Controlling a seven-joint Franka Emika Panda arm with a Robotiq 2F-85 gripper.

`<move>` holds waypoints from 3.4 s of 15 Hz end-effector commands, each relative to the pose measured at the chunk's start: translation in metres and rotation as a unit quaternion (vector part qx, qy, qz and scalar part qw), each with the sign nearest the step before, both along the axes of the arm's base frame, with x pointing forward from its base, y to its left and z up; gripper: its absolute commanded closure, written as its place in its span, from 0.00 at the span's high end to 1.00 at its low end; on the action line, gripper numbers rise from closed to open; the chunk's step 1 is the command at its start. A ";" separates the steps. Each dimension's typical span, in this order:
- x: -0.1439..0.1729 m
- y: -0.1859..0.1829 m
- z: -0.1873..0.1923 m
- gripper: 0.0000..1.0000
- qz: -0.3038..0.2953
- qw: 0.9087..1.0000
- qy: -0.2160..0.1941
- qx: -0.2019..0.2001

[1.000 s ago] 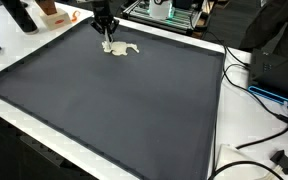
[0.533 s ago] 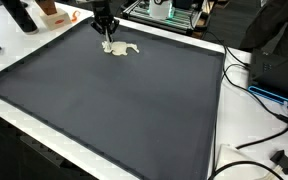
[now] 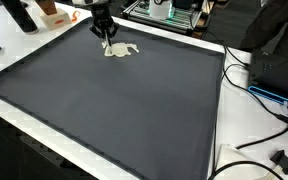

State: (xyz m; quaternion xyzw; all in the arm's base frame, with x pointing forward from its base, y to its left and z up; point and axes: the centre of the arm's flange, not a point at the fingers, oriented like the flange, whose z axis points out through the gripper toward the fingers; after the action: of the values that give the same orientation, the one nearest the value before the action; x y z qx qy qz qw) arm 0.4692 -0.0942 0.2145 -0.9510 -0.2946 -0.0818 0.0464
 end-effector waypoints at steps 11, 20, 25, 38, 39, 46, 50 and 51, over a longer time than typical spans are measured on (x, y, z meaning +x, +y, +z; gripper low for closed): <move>0.072 0.038 -0.039 0.01 0.051 0.997 0.049 -0.013; 0.043 0.011 -0.032 0.01 0.021 0.998 0.060 -0.023; 0.023 -0.004 -0.030 0.01 -0.009 0.997 0.071 -0.030; 0.050 0.015 -0.045 0.01 0.057 0.998 0.037 0.011; 0.053 0.018 -0.045 0.01 0.065 0.997 0.030 0.015; 0.072 0.030 -0.047 0.01 0.097 0.995 -0.002 0.033; 0.082 0.037 -0.044 0.01 0.105 0.993 -0.024 0.040; 0.083 0.038 -0.042 0.01 0.106 0.993 -0.031 0.042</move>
State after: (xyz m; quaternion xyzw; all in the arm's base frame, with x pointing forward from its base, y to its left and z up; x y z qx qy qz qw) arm 0.5421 -0.0646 0.2133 -0.9139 -0.3855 -0.1041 0.0730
